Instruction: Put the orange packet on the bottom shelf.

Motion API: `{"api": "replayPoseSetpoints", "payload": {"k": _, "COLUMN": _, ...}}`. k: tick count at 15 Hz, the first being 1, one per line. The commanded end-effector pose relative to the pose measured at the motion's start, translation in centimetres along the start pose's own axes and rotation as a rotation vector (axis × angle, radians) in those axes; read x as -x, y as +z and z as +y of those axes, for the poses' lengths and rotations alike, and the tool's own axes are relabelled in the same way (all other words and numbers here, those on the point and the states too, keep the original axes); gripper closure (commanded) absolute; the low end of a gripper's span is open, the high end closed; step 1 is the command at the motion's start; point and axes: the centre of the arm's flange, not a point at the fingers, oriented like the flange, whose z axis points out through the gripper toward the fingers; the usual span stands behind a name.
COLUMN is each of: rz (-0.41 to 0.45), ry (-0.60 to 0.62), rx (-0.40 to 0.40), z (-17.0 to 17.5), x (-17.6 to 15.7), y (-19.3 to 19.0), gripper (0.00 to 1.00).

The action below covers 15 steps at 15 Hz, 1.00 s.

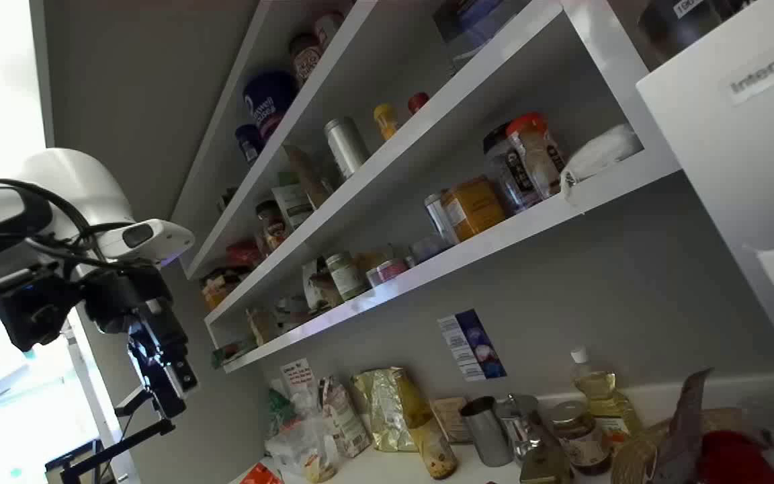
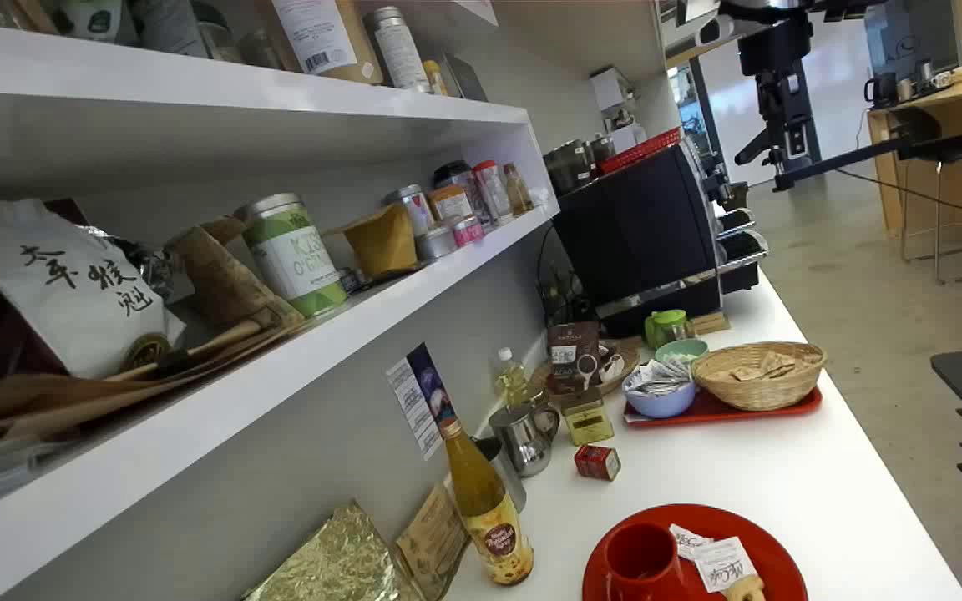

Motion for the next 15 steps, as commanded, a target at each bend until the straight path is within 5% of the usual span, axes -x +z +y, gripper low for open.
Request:
{"api": "replayPoseSetpoints", "payload": {"k": 1, "rz": 0.001, "ry": 0.0, "rx": 0.0, "z": 0.0, "x": 0.0, "y": 0.0, "gripper": 0.0}}
{"api": "replayPoseSetpoints", "payload": {"k": 9, "rz": -0.004, "ry": -0.05, "rx": -0.02, "z": -0.7, "x": -0.4, "y": 0.2, "gripper": 0.0}}
{"api": "replayPoseSetpoints", "payload": {"k": 15, "rz": -0.062, "ry": -0.161, "rx": -0.09, "z": -4.8, "x": -2.5, "y": 3.5, "gripper": 0.0}}
